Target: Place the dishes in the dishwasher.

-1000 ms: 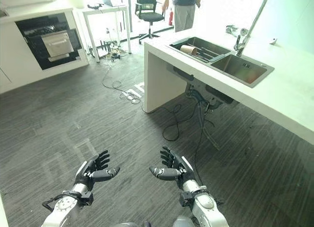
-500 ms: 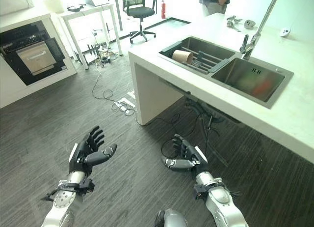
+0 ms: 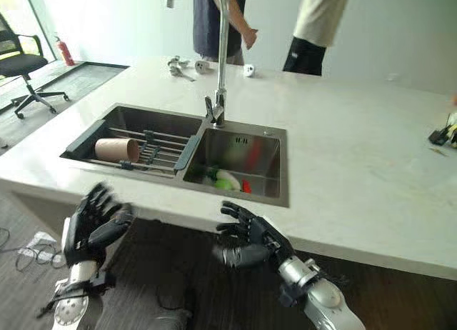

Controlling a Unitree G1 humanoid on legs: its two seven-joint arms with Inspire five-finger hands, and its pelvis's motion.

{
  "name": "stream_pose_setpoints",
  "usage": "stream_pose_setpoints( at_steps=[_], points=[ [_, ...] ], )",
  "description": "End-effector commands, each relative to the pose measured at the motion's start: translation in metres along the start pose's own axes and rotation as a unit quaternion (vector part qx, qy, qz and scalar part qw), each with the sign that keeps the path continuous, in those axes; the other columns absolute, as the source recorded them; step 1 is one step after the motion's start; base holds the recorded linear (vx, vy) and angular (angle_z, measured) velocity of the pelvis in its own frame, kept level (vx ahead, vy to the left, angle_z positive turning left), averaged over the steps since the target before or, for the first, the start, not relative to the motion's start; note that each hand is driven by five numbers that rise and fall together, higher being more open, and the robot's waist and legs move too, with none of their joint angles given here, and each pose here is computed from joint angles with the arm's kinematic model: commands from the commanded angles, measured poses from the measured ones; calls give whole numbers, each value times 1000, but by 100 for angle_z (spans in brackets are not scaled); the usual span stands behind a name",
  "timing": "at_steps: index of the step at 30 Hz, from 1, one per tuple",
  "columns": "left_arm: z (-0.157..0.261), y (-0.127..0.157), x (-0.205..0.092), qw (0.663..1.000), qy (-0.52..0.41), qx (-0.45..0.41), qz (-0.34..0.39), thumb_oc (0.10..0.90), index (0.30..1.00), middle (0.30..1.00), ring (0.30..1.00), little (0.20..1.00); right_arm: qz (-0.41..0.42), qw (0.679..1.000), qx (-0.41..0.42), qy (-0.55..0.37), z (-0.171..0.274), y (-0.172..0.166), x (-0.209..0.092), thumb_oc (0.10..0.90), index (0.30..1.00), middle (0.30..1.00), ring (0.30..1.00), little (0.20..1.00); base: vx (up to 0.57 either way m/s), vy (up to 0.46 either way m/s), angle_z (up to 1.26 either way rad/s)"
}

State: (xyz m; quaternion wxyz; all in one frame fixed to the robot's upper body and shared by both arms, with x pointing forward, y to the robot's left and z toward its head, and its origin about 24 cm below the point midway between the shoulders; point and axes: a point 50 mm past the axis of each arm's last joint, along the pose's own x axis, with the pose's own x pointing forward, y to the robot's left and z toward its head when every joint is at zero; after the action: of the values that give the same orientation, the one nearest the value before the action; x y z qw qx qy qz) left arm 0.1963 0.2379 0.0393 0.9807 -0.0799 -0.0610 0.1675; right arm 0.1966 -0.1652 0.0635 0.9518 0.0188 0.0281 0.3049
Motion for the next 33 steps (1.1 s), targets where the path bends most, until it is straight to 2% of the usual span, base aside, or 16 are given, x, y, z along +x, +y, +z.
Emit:
stream_pose_setpoints(
  at_steps=[1, 10, 19, 25, 29, 30, 33],
  points=[
    [73, -52, 29, 966, -213, -5, -147, 800, 900, 900, 900, 900, -43, 978, -35, -200, 73, -25, 26, 800, 900, 900, 900, 900, 268, 226, 82],
    [116, -71, 24, 922, -316, -4, -222, 800, 900, 900, 900, 900, -78, 970, -27, -227, 78, -19, 12, 800, 900, 900, 900, 900, 254, 269, 39],
    [145, -57, 14, 902, -382, -9, -202, 800, 900, 900, 900, 900, -61, 970, -22, -235, 82, -21, 17, 800, 900, 900, 900, 900, 135, -15, -3],
    [135, -60, 16, 916, -360, -15, -178, 800, 900, 900, 900, 900, -82, 965, -25, -248, 84, -28, 20, 800, 900, 900, 900, 900, 142, -125, 17],
    [130, -55, 13, 924, -342, -9, -168, 800, 900, 900, 900, 900, -128, 960, -27, -246, 82, -34, 12, 800, 900, 900, 900, 900, 193, -115, -16],
    [128, -56, 12, 921, -337, -18, -193, 800, 900, 900, 900, 900, -147, 958, -36, -246, 81, -37, 6, 800, 900, 900, 900, 900, 107, -38, -10],
    [125, -54, 11, 922, -333, -5, -197, 800, 900, 900, 900, 900, -158, 953, -30, -255, 83, -40, 4, 800, 900, 900, 900, 900, 132, 91, 3]
  ],
)
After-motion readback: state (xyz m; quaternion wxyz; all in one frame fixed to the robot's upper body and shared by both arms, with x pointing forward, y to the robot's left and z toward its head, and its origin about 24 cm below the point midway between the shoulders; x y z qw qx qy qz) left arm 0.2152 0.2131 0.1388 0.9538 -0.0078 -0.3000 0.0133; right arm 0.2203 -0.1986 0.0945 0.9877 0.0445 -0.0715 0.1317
